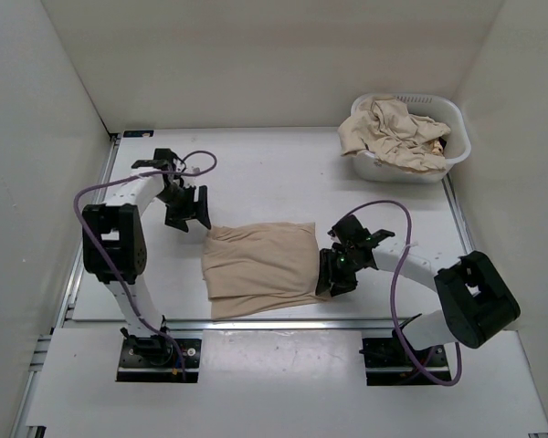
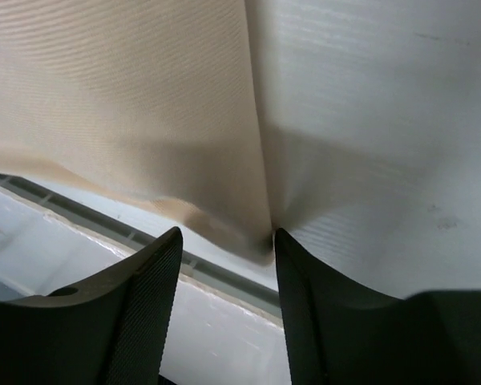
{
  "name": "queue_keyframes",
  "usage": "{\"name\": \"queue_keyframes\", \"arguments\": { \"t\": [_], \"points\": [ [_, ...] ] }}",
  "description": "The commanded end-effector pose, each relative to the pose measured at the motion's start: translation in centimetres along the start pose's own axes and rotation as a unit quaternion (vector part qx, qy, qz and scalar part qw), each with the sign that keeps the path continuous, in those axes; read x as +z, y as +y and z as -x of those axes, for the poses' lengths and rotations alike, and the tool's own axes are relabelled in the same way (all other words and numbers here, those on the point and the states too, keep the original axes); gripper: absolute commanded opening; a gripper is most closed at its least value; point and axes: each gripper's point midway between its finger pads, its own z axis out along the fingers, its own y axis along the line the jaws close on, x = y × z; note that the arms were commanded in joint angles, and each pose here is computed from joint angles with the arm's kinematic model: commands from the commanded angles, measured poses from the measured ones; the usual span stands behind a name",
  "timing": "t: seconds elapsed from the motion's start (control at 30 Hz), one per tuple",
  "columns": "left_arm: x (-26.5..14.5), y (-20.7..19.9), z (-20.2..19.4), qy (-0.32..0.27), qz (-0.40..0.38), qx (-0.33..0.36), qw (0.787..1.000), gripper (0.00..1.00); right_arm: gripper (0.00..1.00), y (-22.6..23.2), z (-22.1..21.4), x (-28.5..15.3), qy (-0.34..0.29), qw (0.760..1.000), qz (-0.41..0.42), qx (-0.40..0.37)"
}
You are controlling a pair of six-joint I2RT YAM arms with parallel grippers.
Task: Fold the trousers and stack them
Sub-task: Fold the trousers
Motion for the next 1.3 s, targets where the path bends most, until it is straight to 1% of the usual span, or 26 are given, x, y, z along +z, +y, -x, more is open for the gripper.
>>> {"name": "queue_keyframes", "arguments": {
  "t": [0.0,0.07,0.1,0.13,0.17,0.2,0.23,0.27,0.33,0.37,0.43,0.47,0.5,0.53,0.57,0.6,0.63,0.67,0.73,0.77,0.83,0.9,1.03,1.13,1.2,1.27],
  "points": [
    [-4.9,-2.0,-1.6,-0.044,0.008,0.026,0.999,0.85,0.56,1.0,0.5,-2.1,-0.007,0.999,-0.002,-0.034],
    [-5.8,-3.8,-4.4,-0.054,0.027,0.072,0.996,0.85,0.58,0.4,2.0,-3.2,-0.032,0.998,-0.027,-0.038],
    [-4.6,-3.7,-7.6,-0.022,0.03,0.077,0.996,0.83,0.59,-0.1,2.7,-4.0,-0.04,0.998,-0.044,-0.033],
    [-4.4,-4.1,-9.2,-0.016,0.032,0.091,0.995,0.83,0.6,1.1,4.8,-5.4,-0.072,0.995,-0.045,-0.046],
    [-3.9,-4.6,-12.2,-0.003,0.04,0.125,0.991,0.83,0.62,1.1,6.2,-6.1,-0.085,0.994,-0.058,-0.046],
    [-3.6,-4.7,-13.7,0.002,0.046,0.144,0.989,0.83,0.62,1.0,7.4,-6.2,-0.09,0.992,-0.075,-0.05],
    [-3.9,-5.8,-14.8,-0.017,0.046,0.189,0.981,0.83,0.62,2.9,9.8,-7.6,-0.115,0.989,-0.063,-0.07],
    [-3.1,-4.6,-16.6,-0.006,0.071,0.204,0.976,0.85,0.62,3.3,11.0,-6.9,-0.108,0.989,-0.067,-0.073],
    [-2.7,-4.5,-16.9,-0.034,0.084,0.234,0.968,0.85,0.6,4.7,13.8,-6.9,-0.118,0.987,-0.063,-0.091],
    [-2.9,-4.4,-16.8,-0.058,0.101,0.254,0.96,0.87,0.6,7.4,16.6,-6.6,-0.124,0.986,-0.035,-0.108],
    [-2.0,-3.9,-16.8,-0.069,0.116,0.268,0.954,0.89,0.59,10.4,19.3,-6.0,-0.129,0.983,-0.006,-0.131],
    [-1.7,-3.7,-16.5,-0.076,0.129,0.277,0.949,0.9,0.59,10.8,19.8,-3.1,-0.094,0.985,-0.005,-0.144],
    [-1.3,-3.5,-16.6,-0.078,0.133,0.281,0.947,0.9,0.59,13.9,22.1,-4.2,-0.113,0.979,0.02,-0.166],
    [-1.0,-3.6,-16.5,-0.084,0.134,0.286,0.945,0.9,0.59,15.9,22.0,-3.2,-0.096,0.977,0.042,-0.184],
    [-0.9,-4.5,-15.9,-0.1,0.128,0.299,0.94,0.9,0.59,15.7,22.2,0.4,-0.059,0.979,0.036,-0.19],
    [-0.5,-4.2,-16.0,-0.097,0.136,0.304,0.938,0.9,0.59,16.8,22.6,1.1,-0.052,0.978,0.043,-0.196],
    [-0.1,-4.1,-16.1,-0.096,0.142,0.31,0.935,0.9,0.59,19.5,23.1,0.6,-0.062,0.971,0.063,-0.222],
    [-0.1,-4.4,-15.7,-0.105,0.145,0.315,0.932,0.89,0.6,19.8,22.6,2.8,-0.038,0.971,0.075,-0.223],
    [0.7,-4.1,-15.9,-0.108,0.157,0.329,0.925,0.86,0.6,22.2,22.1,3.8,-0.042,0.962,0.109,-0.247],
    [0.9,-4.4,-15.8,-0.11,0.155,0.333,0.924,0.84,0.61,21.9,21.6,4.7,-0.032,0.963,0.116,-0.24],
    [1.3,-4.8,-15.8,-0.107,0.152,0.342,0.921,0.81,0.61,23.6,20.1,5.9,-0.026,0.955,0.14,-0.262],
    [1.7,-5.2,-15.8,-0.101,0.144,0.343,0.923,0.76,0.62,24.9,18.8,6.2,-0.019,0.949,0.152,-0.276],
    [2.6,-5.2,-17.0,-0.074,0.131,0.349,0.925,0.59,0.62,25.6,17.2,8.4,0.007,0.944,0.157,-0.289],
    [3.5,-4.7,-18.1,-0.045,0.127,0.35,0.927,0.55,0.62,24.7,16.9,9.7,0.02,0.947,0.15,-0.283],
    [3.8,-5.0,-18.3,-0.039,0.122,0.354,0.926,0.42,0.61,23.5,16.6,10.6,0.028,0.952,0.13,-0.275],
    [4.0,-4.8,-18.4,-0.033,0.124,0.354,0.926,0.24,0.56,23.1,16.6,11.1,0.03,0.954,0.124,-0.273]
  ]
}}
